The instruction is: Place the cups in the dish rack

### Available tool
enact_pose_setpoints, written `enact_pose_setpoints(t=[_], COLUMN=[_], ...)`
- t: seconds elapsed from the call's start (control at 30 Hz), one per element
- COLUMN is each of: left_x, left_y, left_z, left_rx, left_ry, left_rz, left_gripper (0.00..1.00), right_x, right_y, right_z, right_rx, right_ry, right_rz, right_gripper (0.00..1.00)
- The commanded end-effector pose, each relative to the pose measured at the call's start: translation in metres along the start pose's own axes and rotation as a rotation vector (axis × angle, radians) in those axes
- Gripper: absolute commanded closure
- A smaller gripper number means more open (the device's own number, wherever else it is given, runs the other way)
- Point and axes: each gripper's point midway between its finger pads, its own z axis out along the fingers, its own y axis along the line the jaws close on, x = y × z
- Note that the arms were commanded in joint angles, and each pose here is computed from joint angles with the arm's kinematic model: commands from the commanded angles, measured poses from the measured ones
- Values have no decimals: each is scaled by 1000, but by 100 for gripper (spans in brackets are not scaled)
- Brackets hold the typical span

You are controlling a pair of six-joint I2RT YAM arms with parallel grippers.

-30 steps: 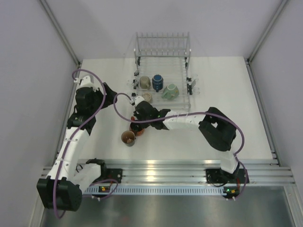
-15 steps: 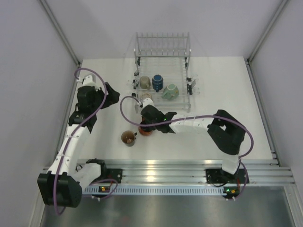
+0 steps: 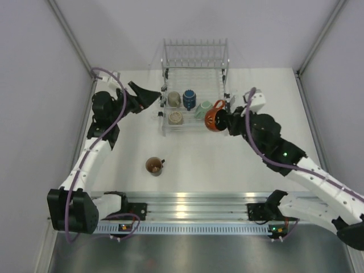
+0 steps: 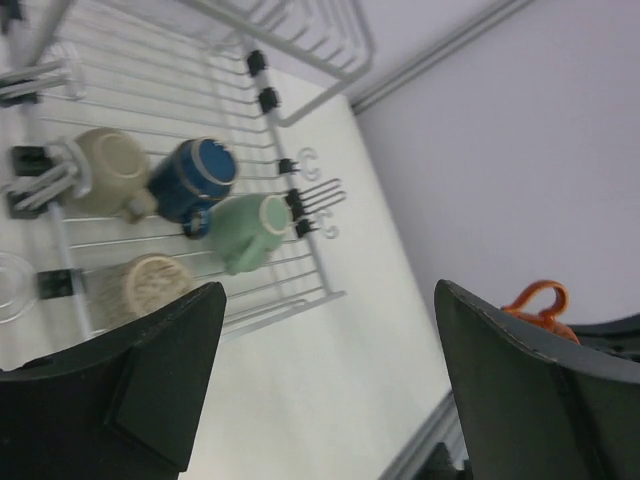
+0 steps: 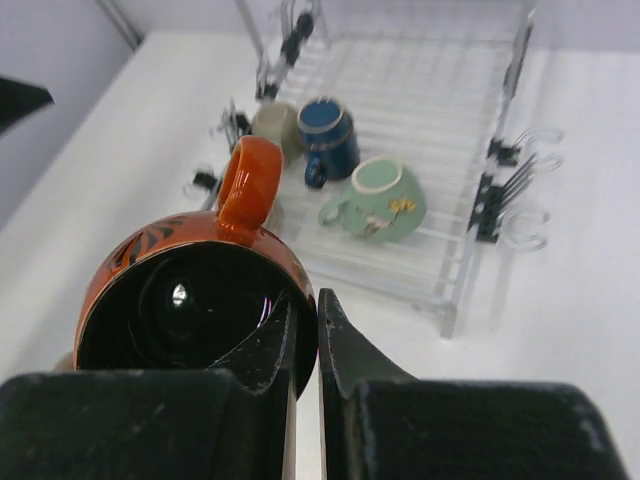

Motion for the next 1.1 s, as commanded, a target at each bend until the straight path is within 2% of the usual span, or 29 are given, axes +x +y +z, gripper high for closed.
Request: enact_pose_setpoints(t=[0.0, 0.17, 0.33, 0.4, 0.5, 0.67, 0.9, 1.07], left_x=[-18, 15, 48, 55, 68, 90, 102, 115], left_y=[-89, -156, -214, -240, -251, -251, -249, -233], left_z=[-6, 0, 8, -1, 1, 19, 26, 48], left_rx=[343, 571, 762, 871, 947, 979, 965, 832], left_ry=[-15, 83, 198, 230, 272, 328, 327, 325], left_rz=[-12, -84, -205, -267, -366, -472, -446, -384], left_gripper=[9, 8, 8, 8, 8, 8, 8, 9], right_x=[-42, -73, -73, -73, -72, -71, -69, -67], right_y=[-14, -29, -20, -16, -10, -1, -11, -25], right_z=[-23, -48, -50, -49, -49, -43, -50, -65], right_rx=[-28, -50, -120, -147, -189, -228, -187, -137], right_ry=[-148, -265, -301, -321, -335, -330, -336, -350], right_rz=[64, 96, 140, 150, 166, 171, 154, 153], right_gripper=[100, 100, 100, 100, 100, 100, 100, 100])
